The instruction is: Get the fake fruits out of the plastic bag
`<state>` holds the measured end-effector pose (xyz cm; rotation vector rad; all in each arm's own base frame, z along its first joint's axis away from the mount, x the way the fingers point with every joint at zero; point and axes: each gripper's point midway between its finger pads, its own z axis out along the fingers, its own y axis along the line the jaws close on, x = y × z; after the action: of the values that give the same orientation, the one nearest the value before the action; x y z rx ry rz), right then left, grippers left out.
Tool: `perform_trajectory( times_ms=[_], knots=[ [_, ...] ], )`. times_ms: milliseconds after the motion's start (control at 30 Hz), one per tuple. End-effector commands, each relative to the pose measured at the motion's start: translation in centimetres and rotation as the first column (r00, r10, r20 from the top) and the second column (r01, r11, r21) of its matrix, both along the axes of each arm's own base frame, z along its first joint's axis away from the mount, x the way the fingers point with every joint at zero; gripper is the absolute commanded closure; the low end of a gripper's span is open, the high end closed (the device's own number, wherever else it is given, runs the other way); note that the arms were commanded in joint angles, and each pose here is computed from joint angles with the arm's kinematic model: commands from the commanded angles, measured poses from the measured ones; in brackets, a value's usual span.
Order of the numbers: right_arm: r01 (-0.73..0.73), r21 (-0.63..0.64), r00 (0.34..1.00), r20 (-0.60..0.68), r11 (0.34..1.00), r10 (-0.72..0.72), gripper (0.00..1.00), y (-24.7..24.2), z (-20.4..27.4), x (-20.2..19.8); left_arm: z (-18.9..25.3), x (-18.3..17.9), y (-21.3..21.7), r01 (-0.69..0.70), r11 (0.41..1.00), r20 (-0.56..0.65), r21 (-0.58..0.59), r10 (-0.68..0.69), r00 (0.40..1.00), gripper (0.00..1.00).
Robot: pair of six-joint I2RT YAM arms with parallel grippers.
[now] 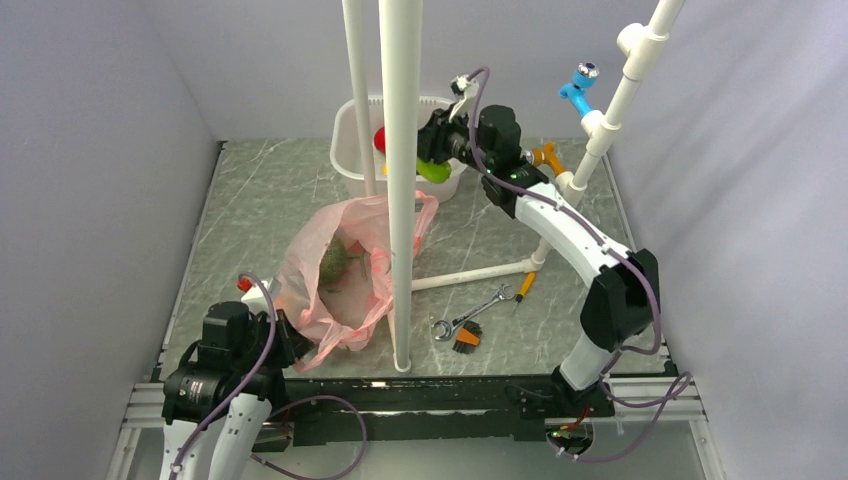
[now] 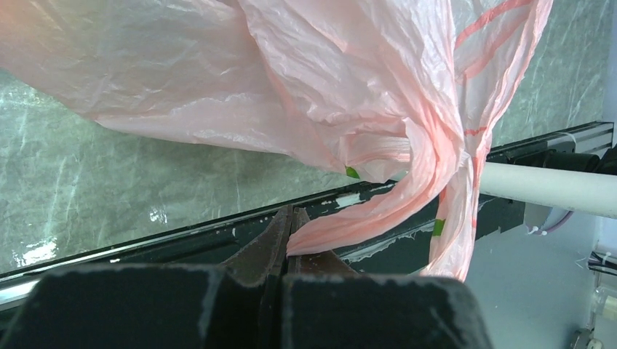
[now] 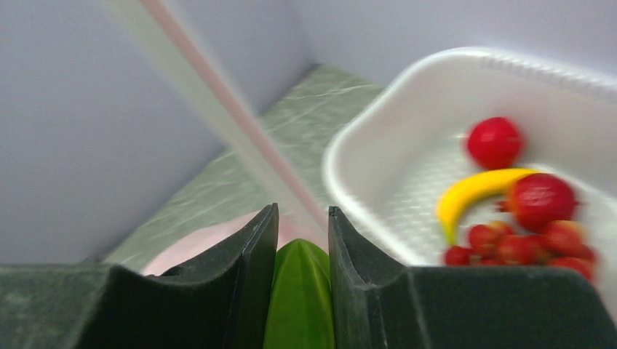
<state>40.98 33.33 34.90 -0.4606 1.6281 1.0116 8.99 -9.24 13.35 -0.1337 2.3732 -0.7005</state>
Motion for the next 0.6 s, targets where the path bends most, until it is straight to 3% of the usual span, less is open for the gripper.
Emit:
perform_trajectory(
  times_ms=[0,333,567],
  knots=[
    [0.292,-0.167,0.952,0.139,0.942,-0.271,1.00,-2.8,-1.2,7.1,0.5,0.5,-0.5,0.048,0.999,0.035,-0.006,-0.048,0.998,1.00],
    [0.396,-0.284,0.918,0.107,0.873,-0.381,0.98,-2.6,-7.8,17.9,0.6,0.6,-0.4,0.032,0.999,0.054,-0.009,-0.032,0.998,1.00],
    [0.365,-0.312,0.927,0.036,0.877,-0.373,0.89,-1.4,-12.3,20.2,0.5,0.9,-0.4,0.023,1.000,0.057,-0.014,-0.022,0.998,1.00]
  ],
)
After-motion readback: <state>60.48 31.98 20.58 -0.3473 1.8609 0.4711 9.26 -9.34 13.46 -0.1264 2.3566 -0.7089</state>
